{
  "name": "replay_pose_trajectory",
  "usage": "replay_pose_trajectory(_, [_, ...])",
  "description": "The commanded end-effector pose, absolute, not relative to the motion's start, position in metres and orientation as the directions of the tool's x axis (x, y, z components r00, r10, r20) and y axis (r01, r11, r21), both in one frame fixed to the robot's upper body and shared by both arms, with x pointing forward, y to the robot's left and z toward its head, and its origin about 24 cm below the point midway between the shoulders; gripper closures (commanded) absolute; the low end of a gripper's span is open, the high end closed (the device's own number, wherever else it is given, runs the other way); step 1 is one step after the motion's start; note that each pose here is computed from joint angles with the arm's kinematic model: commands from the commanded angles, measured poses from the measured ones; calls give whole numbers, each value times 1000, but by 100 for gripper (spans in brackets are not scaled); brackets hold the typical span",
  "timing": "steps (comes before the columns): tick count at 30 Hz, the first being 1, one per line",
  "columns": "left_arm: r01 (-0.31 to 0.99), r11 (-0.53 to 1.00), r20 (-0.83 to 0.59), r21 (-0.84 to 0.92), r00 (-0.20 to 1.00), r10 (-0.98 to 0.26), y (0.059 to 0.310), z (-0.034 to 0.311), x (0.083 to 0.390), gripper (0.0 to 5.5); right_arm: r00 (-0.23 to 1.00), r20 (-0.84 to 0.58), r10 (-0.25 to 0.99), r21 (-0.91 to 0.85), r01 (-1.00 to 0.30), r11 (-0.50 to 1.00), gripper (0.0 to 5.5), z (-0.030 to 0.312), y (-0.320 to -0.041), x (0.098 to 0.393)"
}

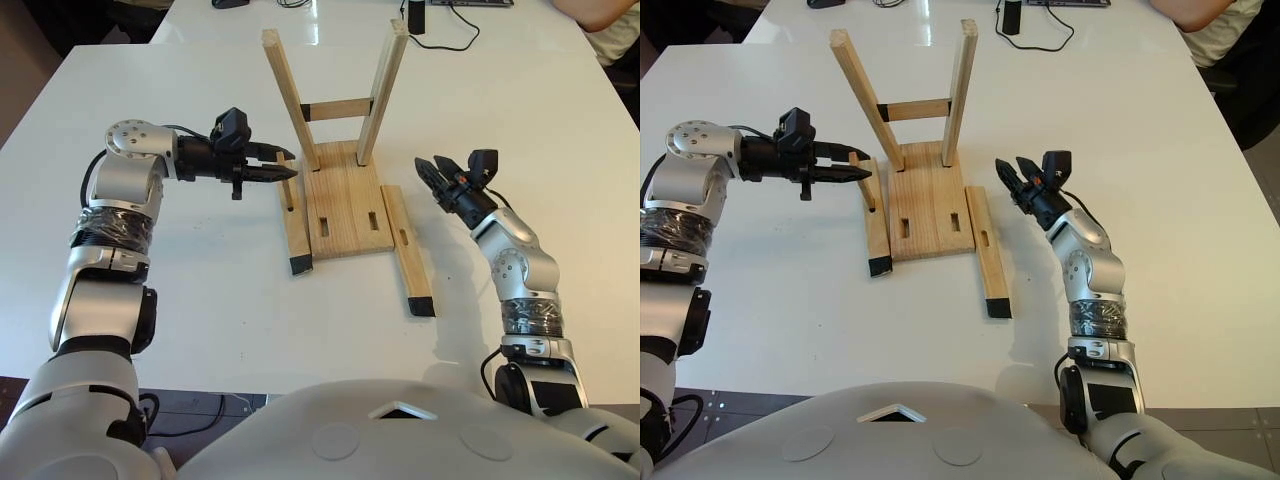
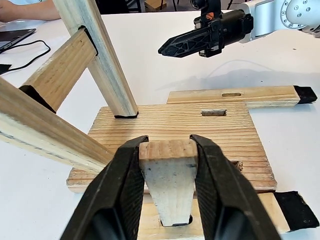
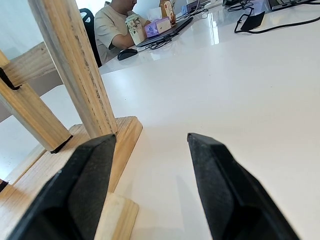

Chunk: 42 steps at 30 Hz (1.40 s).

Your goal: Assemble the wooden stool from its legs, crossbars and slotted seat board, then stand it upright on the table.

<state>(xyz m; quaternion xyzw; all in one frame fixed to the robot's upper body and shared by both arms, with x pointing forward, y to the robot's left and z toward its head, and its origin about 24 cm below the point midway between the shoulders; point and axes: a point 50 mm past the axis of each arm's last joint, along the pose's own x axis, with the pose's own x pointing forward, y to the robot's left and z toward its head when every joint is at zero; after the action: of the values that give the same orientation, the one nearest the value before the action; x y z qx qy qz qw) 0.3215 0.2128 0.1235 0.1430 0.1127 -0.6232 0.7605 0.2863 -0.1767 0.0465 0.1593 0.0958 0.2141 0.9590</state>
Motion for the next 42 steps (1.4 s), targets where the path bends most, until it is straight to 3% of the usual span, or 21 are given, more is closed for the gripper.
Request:
replay_pose_trajectory(1, [968,230,-532,-97,145,-834,232,66,296,420,901,-129,413,350,-348,870,286,43,-182,286])
replay_pose_trajectory(5, [968,231,-523,-94,149,-839,230,65,295,420,905,-126,405,351,-341,872,286,44,-182,289])
replay_pose_trajectory(7, [953,301,-518,-24,245,-819,228,69,305,420,906,-124,404,351,-341,872,286,45,-181,290])
replay_pose_trajectory(8, [947,321,-498,-17,271,-824,227,76,308,383,908,-122,400,346,-338,875,286,45,-182,290])
replay_pose_trajectory(12, [927,372,-436,48,355,-827,231,103,310,325,927,-129,353,346,-291,892,286,43,-191,291])
replay_pose_trajectory(15, [907,393,-487,153,415,-768,246,109,299,312,939,-150,311,349,-243,905,286,33,-197,285])
replay_pose_trajectory(19, [883,440,-529,162,454,-717,270,113,273,312,946,-182,266,359,-188,914,286,21,-203,278])
replay_pose_trajectory(22, [797,571,-492,198,585,-645,288,120,260,312,946,-207,251,354,-167,920,286,14,-207,272])
replay_pose_trajectory(25, [594,782,-278,187,796,-538,290,137,263,312,946,-228,232,350,-143,926,286,10,-211,270])
replay_pose_trajectory(27, [378,921,-44,99,926,-375,281,157,279,312,945,-237,223,348,-132,928,286,8,-213,270])
replay_pose_trajectory(28, [275,961,128,-27,954,-270,266,174,289,312,944,-243,223,344,-131,930,286,8,-213,270])
replay_pose_trajectory(29, [216,959,257,-182,952,-165,249,187,294,312,942,-249,225,340,-132,931,286,8,-213,272])
replay_pose_trajectory(31, [195,920,363,-340,930,-63,212,201,296,312,937,-260,234,328,-142,934,286,8,-212,277])
replay_pose_trajectory(34, [212,881,396,-423,918,-31,160,206,292,312,933,-268,240,312,-152,938,286,11,-210,286])
replay_pose_trajectory(36, [180,870,351,-460,936,-8,142,198,294,312,935,-275,225,299,-139,944,286,10,-210,290])
replay_pose_trajectory(42, [46,903,208,-426,977,49,135,167,304,312,937,-293,189,301,-97,949,286,1,-207,288])
